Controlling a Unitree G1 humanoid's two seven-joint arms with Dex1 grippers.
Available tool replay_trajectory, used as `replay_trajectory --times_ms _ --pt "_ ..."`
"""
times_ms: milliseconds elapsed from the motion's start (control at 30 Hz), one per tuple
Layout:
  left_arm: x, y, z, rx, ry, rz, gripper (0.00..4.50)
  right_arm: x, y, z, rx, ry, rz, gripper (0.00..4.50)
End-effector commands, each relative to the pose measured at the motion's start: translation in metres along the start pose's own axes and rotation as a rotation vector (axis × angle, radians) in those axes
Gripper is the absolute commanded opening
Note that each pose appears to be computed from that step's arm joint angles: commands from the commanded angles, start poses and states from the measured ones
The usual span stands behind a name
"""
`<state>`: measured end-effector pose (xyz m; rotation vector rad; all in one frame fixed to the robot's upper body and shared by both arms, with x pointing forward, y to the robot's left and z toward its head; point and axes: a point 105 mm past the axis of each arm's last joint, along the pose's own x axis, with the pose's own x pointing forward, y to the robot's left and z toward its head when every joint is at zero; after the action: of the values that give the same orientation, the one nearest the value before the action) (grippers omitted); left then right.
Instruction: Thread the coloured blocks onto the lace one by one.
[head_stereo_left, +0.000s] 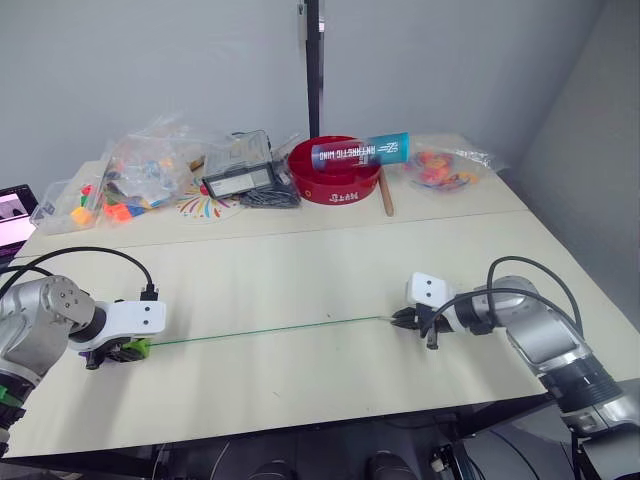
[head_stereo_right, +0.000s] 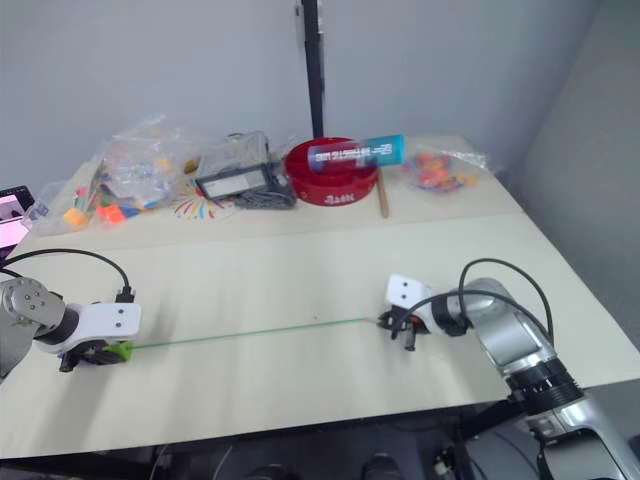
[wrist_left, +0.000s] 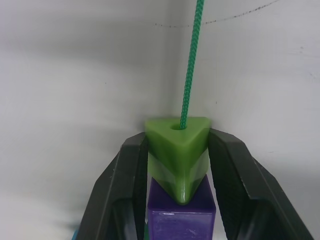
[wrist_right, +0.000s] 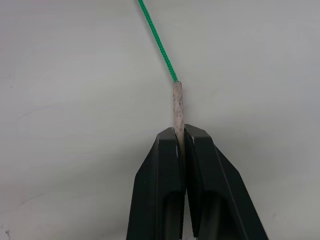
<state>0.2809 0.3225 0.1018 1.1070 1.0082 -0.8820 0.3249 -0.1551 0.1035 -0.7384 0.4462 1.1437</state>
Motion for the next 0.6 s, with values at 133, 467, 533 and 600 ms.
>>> replay_trajectory --times_ms 133,467,533,600 --pt "0.021 -0.008 -0.012 -0.003 0.045 -0.047 1.26 -0.013 0.002 -0.011 0.023 0.044 -0.012 0.0" --pt "0.021 -0.001 -0.002 0.006 0.014 -0.021 1.26 -0.025 -0.006 -0.013 0.026 0.068 -0.05 0.0" --pt "0.02 0.003 0.004 0.017 -0.002 -0.007 1.26 -0.025 -0.006 -0.01 0.027 0.057 -0.051 0.0" --pt "0.02 0.006 0.007 0.022 -0.008 -0.004 1.26 -0.021 -0.006 -0.005 0.032 0.032 -0.049 0.0"
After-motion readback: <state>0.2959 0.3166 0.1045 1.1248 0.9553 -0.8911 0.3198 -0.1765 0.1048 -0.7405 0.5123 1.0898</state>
